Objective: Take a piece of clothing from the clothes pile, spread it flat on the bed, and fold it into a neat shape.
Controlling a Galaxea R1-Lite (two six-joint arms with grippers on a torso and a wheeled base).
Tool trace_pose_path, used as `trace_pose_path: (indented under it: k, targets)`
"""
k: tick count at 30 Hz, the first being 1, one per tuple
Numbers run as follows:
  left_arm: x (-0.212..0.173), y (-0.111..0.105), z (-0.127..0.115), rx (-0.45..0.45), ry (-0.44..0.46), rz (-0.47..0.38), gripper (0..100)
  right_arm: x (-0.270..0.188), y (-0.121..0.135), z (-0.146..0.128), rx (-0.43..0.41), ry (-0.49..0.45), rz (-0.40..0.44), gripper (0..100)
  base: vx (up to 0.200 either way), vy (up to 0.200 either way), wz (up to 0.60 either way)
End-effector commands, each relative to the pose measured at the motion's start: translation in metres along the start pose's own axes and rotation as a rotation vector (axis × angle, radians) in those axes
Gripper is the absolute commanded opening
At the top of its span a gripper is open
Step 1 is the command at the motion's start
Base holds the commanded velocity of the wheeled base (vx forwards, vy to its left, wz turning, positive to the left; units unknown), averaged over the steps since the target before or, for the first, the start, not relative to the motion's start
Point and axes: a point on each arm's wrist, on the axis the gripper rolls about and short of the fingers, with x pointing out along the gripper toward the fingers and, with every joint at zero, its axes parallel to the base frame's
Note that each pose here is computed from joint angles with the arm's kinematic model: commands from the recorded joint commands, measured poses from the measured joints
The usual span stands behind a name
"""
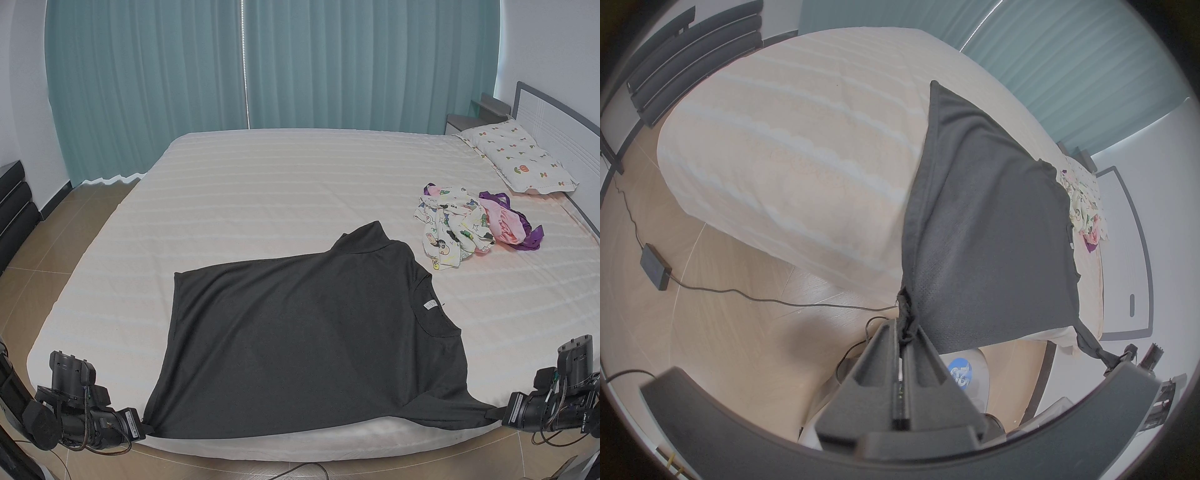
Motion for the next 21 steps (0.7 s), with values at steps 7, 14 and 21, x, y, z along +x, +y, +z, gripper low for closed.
trace_pose_path:
  k: [7, 14, 21]
  targets:
    - [-0.012, -0.02, 0.033, -0.044, -0.175, -0.106, 0, 0.005, 0.029, 0.044, -0.014, -0.118, 0.083, 0, 0.0, 0.0, 0.0]
    - [-0.022, -0.041, 0.066, -0.084, -0.295, -0.197, 0, 0.014, 0.05, 0.081, -0.015, -0.201, 0.127, 0, 0.0, 0.0, 0.0]
    - [-0.026, -0.046, 0.073, -0.145, -0.311, -0.225, 0, 0.014, 0.062, 0.1, -0.02, -0.251, 0.159, 0, 0.0, 0.0, 0.0]
